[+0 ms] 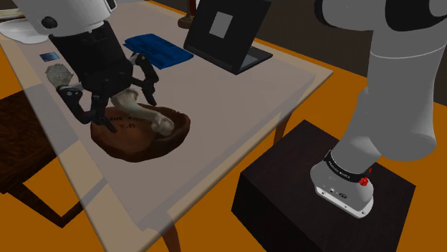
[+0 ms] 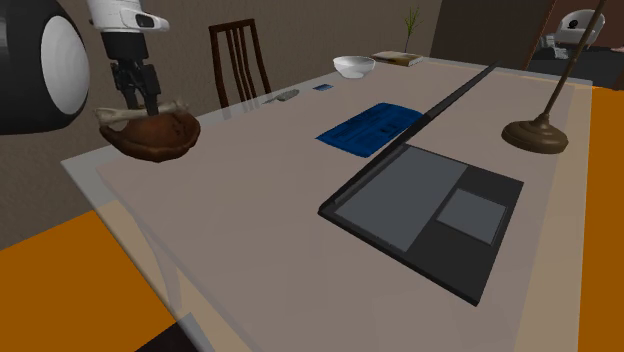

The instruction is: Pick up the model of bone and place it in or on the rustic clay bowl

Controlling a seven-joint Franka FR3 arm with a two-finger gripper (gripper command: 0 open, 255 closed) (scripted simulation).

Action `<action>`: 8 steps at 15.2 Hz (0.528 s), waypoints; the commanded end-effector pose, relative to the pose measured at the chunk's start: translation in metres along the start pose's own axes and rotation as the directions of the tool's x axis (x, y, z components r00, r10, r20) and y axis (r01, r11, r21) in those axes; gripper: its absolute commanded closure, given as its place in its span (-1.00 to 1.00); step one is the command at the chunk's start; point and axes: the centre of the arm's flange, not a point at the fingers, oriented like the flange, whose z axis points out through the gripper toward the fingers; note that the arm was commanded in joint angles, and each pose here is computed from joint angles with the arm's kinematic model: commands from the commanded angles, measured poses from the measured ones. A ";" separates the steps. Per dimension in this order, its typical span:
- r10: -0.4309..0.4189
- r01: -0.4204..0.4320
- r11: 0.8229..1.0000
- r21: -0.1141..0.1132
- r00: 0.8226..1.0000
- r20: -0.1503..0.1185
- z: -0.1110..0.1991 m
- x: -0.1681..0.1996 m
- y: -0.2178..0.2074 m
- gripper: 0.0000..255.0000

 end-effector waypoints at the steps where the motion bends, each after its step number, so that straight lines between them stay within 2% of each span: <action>1: 0.000 0.000 1.000 0.000 1.000 0.000 0.001 0.000 -0.001 -1.00; 5: 0.000 0.000 1.000 0.000 1.000 0.000 -0.049 0.000 -0.001 -1.00; 8: 0.000 0.000 1.000 0.000 1.000 0.000 -0.049 0.000 -0.001 -1.00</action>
